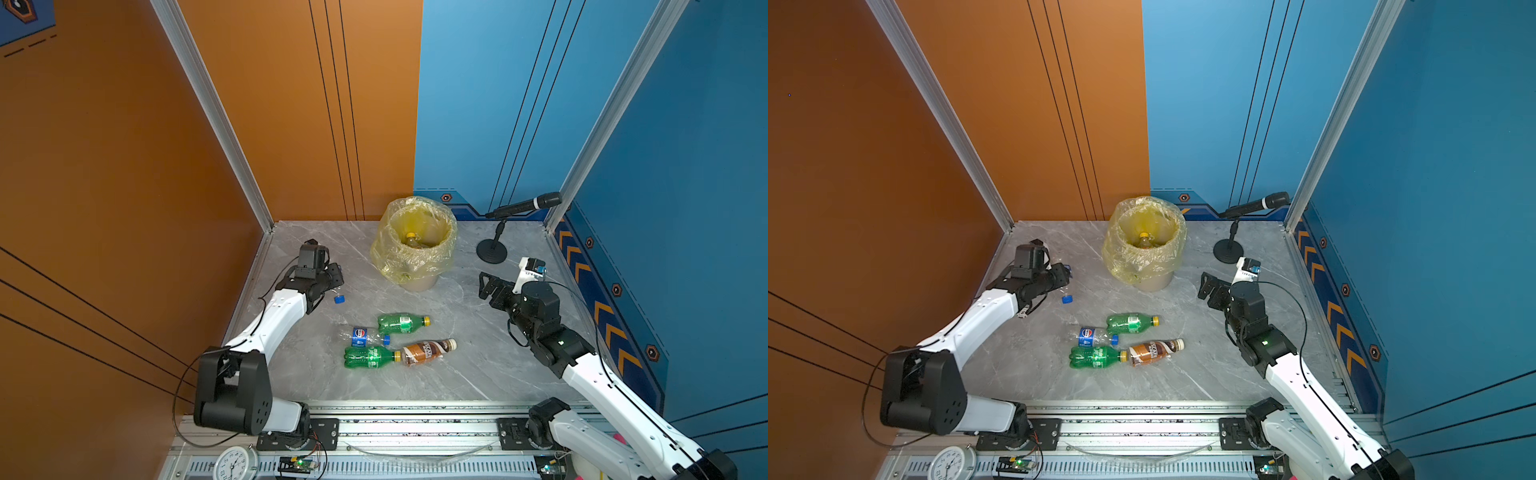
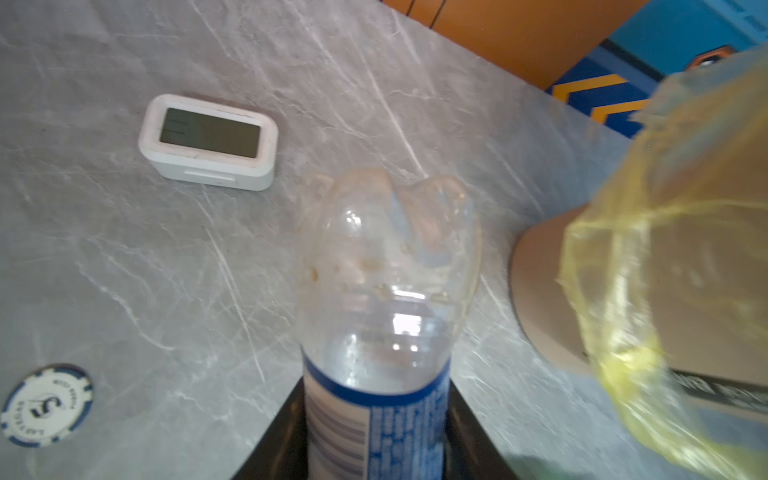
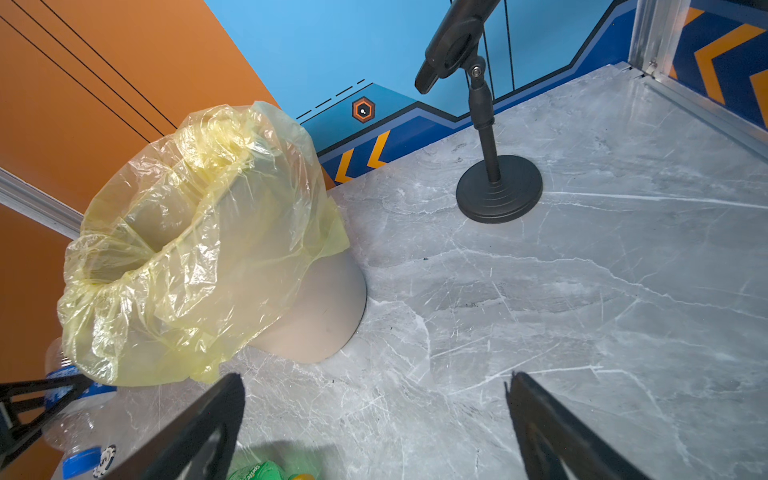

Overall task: Put the plastic bottles in the bin
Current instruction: 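Lift the blue-capped bottle with the left gripper and carry it over the bin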

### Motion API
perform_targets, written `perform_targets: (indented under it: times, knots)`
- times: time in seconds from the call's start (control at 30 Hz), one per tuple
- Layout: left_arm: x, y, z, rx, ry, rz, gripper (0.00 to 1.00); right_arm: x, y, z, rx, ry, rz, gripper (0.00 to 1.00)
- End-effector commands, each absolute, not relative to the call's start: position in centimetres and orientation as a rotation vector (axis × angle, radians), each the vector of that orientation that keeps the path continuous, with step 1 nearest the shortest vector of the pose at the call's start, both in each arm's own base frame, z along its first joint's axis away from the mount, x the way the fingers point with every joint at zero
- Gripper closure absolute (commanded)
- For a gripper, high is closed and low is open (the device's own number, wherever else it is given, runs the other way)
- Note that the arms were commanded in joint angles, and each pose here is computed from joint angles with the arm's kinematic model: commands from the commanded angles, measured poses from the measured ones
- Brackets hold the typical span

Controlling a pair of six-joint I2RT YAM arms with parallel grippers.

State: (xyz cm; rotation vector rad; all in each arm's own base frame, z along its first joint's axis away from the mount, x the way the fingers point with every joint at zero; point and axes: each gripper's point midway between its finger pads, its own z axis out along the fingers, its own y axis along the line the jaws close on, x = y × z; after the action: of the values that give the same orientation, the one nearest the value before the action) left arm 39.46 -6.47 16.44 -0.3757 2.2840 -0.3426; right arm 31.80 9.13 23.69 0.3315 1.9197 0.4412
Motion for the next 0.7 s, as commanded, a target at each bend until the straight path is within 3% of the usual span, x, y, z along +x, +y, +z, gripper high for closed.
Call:
perform_targets:
  times: [0.0,0.37,0.67]
  knots:
    - [39.4,-7.9,18.5,-0.352,2.166,-0.400,0.62,31.6,9.1,22.9,0.341,1.942,0.453,0.00]
    - [39.0,-10.4,26.8,-0.230,1.987,-0.482,0.63,31.4,9.0,22.9,0.347,1.938,0.459,0.00]
    - [40.7,-17.4,37.5,0.016,1.779,-0.570,0.63,31.1,8.7,23.3,0.352,1.927,0.454,0.00]
